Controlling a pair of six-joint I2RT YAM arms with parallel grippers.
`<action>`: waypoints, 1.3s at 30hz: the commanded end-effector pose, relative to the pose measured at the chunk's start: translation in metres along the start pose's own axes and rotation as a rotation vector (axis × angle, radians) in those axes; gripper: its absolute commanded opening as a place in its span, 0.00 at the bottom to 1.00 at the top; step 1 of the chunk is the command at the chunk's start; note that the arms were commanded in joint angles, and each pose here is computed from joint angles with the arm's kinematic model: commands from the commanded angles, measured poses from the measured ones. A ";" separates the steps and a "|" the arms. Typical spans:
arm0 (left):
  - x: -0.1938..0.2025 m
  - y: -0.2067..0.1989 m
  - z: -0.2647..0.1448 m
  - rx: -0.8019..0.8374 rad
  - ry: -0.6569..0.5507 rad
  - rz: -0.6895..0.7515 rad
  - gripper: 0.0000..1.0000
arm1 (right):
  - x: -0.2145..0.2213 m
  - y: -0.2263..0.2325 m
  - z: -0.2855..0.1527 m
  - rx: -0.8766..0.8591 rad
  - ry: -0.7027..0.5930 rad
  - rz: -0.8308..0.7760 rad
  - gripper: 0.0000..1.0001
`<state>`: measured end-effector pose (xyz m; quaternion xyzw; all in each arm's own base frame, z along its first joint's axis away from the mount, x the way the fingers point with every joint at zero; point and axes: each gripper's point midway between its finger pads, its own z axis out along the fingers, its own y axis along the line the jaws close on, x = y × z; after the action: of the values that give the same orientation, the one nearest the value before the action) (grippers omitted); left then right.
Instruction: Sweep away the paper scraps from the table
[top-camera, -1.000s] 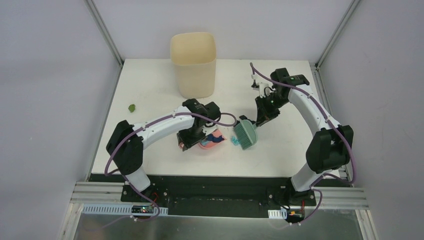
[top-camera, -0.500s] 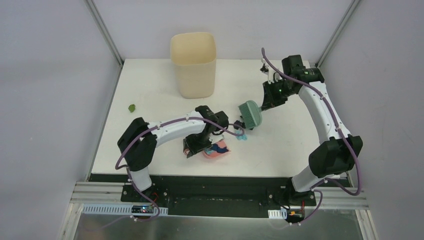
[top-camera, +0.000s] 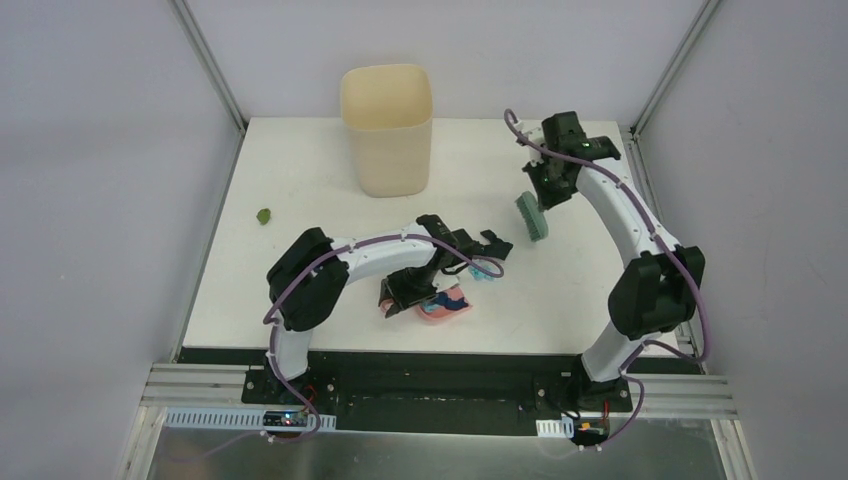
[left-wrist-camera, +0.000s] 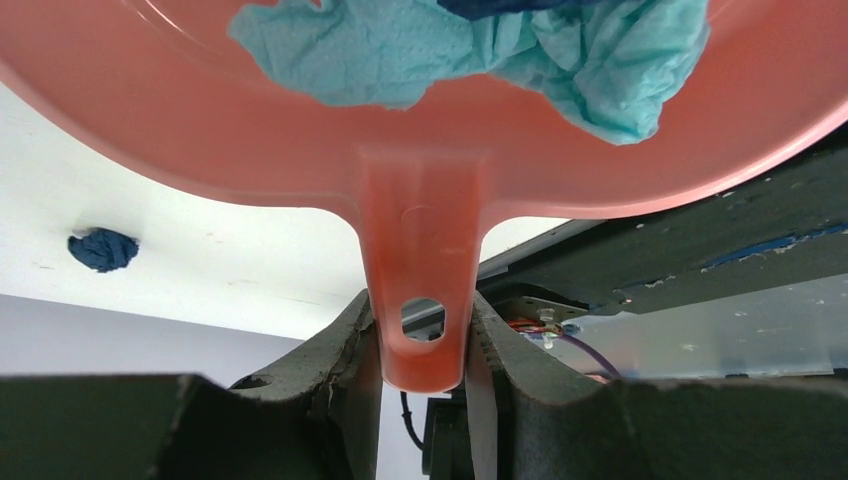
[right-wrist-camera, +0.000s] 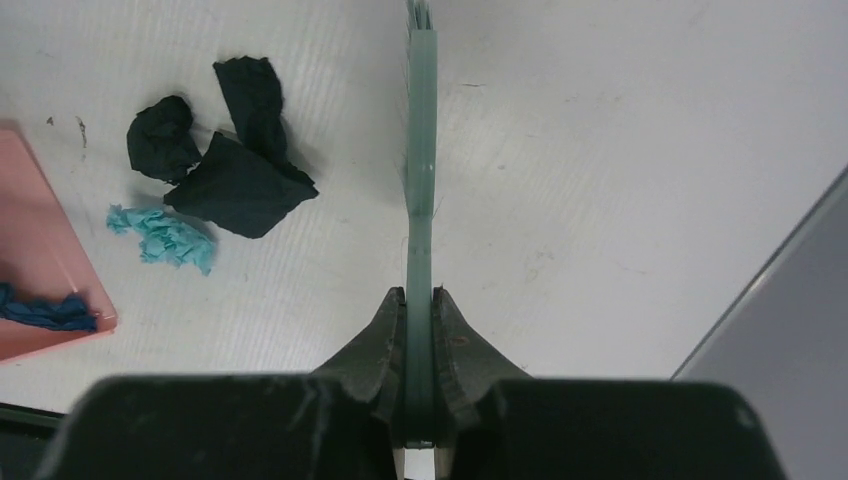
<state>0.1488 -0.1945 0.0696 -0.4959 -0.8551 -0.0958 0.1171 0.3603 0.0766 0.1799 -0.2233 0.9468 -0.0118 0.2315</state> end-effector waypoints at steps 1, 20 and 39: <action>-0.017 -0.003 -0.010 0.000 -0.026 0.031 0.00 | -0.004 0.034 0.017 -0.046 0.028 -0.029 0.00; -0.061 0.003 -0.003 -0.022 -0.043 0.026 0.00 | 0.032 0.148 -0.042 -0.674 0.067 0.035 0.00; -0.087 0.024 -0.059 -0.141 -0.449 -0.011 0.00 | 0.001 0.076 -0.085 -0.315 -0.116 0.001 0.00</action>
<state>0.2023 -0.2569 0.0838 -0.5070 -0.8590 -0.0586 -0.0393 0.2841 0.1481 0.2152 -0.2611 0.9290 0.1772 0.1933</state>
